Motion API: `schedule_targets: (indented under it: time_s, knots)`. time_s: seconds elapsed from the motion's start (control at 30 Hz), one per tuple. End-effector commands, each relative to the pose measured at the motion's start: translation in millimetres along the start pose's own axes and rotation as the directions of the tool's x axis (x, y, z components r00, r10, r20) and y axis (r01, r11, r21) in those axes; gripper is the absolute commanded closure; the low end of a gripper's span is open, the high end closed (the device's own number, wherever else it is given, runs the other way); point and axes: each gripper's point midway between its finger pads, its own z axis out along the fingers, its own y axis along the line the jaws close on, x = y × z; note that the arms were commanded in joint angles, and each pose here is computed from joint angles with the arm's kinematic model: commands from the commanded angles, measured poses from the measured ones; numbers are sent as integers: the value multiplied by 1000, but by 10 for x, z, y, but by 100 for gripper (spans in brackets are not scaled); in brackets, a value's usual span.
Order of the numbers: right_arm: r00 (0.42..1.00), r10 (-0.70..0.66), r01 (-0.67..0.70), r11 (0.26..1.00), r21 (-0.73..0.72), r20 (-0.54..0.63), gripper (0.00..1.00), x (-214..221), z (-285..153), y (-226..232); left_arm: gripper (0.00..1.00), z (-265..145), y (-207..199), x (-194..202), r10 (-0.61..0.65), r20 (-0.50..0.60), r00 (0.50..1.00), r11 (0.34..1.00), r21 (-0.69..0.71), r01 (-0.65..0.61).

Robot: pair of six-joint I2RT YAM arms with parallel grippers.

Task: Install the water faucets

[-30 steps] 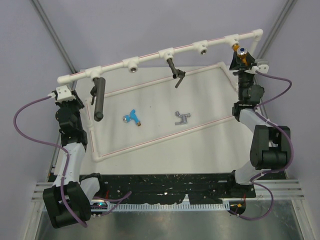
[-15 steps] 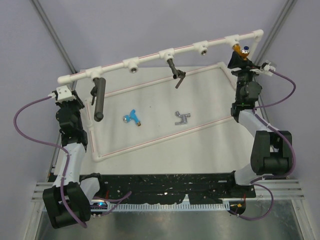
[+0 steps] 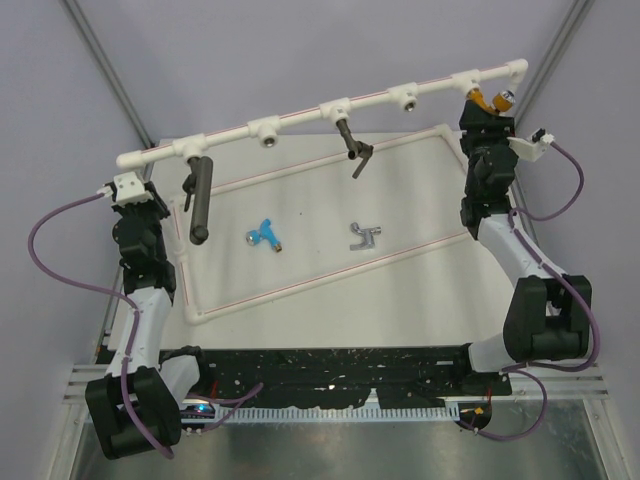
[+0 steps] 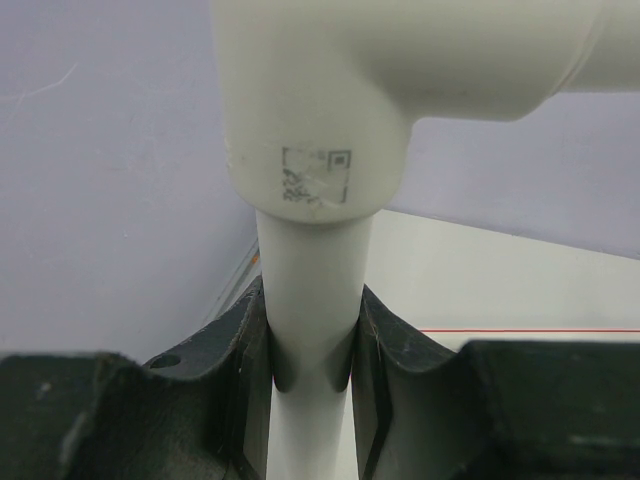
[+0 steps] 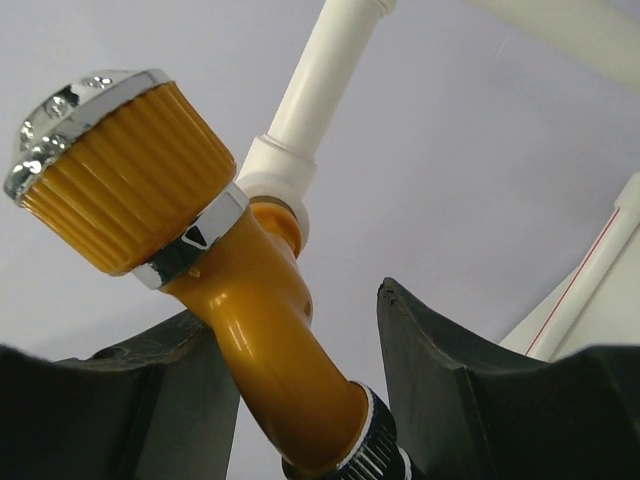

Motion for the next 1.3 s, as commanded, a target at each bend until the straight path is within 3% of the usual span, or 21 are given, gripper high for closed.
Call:
schedule_targets:
  time_s: [0.0, 0.27, 0.5, 0.6, 0.77, 0.83, 1.03, 1.27]
  knots:
    - [984, 173, -168, 982, 90, -53, 95, 106, 5, 26, 100, -55, -91, -22, -15, 7, 1000, 999, 33, 14]
    - [991, 118, -116, 992, 46, -61, 95, 5, -34, 170, 100, -56, -94, -48, -16, 13, 1000, 999, 32, 16]
    - [939, 313, -299, 947, 113, -141, 95, 121, -49, 194, 100, -61, -91, -52, -16, 15, 1000, 999, 30, 16]
    - [886, 436, -414, 897, 153, -159, 95, 148, -47, 289, 100, -63, -88, -44, -16, 13, 1000, 999, 29, 16]
    - [865, 476, -457, 878, 141, -159, 94, 62, -66, 460, 100, -65, -82, -63, -17, 18, 1000, 1000, 26, 16]
    - [880, 449, -434, 893, 120, -155, 90, 22, -88, 500, 100, -63, -82, -58, -16, 17, 1000, 1000, 26, 16]
    - [941, 290, -294, 956, 6, -176, 63, -7, -166, 551, 100, -61, -70, -65, -13, 20, 1000, 1000, 21, 13]
    - [987, 69, -81, 994, -78, -146, 46, 5, -355, 326, 100, -56, -84, -65, -18, 20, 1000, 1000, 26, 18]
